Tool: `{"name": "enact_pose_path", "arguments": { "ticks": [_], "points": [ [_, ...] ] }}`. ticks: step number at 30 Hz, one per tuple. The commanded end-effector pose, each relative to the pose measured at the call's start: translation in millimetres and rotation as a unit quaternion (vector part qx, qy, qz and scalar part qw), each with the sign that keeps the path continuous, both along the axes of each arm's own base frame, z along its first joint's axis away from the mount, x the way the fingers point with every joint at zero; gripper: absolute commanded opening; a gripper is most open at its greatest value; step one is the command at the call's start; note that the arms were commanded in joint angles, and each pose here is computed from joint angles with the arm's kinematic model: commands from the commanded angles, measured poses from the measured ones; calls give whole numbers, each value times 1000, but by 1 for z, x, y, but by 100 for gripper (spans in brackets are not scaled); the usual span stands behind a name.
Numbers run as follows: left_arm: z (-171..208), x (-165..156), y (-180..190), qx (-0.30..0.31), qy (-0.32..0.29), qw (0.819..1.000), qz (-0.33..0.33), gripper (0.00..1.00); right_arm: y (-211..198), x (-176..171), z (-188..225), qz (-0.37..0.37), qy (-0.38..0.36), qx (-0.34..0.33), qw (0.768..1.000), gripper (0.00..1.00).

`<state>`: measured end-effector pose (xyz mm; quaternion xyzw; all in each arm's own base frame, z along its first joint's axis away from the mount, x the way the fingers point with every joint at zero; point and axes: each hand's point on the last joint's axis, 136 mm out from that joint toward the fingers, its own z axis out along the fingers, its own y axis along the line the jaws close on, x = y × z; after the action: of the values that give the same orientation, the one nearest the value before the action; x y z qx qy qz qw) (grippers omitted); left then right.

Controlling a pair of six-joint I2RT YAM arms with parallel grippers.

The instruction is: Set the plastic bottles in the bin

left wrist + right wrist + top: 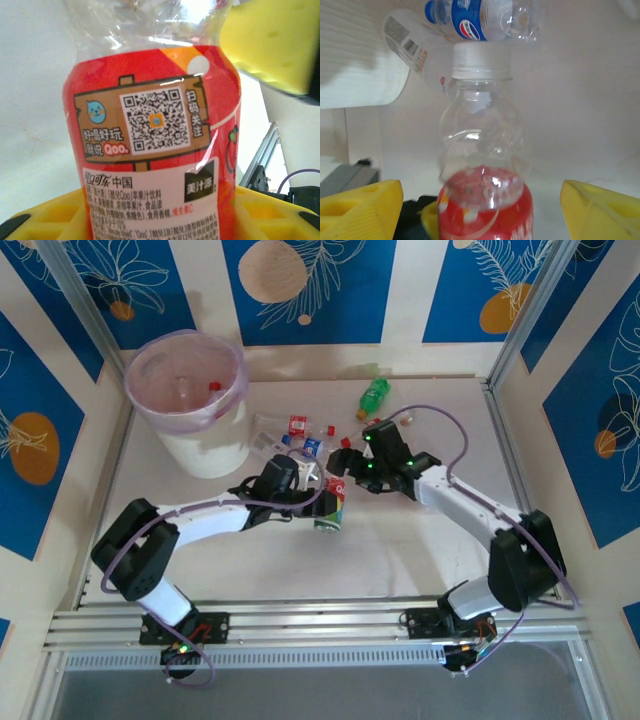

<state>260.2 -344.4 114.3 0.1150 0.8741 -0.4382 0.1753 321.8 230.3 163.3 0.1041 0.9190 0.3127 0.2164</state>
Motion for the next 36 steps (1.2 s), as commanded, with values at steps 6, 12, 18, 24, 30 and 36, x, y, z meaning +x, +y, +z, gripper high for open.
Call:
{"name": "enact_pose_path", "arguments": {
  "ticks": [6, 12, 18, 24, 30, 36],
  "points": [
    [16, 8, -10, 12, -28, 999, -17, 36, -75, -17, 31, -68, -25, 2, 997, 83],
    [90, 30, -19, 31, -113, 992, -55, 36, -98, -22, 26, -93, -23, 1, 995, 83],
    [201, 82, 10, 27, -216, 975, -36, 20, -98, -24, 20, -89, -17, 6, 996, 83],
    [289, 150, 107, 46, -292, 952, 84, 10, -102, -29, 21, -85, -17, 1, 996, 83],
    [301, 200, 232, 165, -308, 908, 230, 5, -106, -32, 21, -85, -17, 2, 996, 83],
    [258, 217, 311, 252, -249, 891, 285, 1, -111, -34, 18, -86, -15, 3, 996, 83]
  ]
}}
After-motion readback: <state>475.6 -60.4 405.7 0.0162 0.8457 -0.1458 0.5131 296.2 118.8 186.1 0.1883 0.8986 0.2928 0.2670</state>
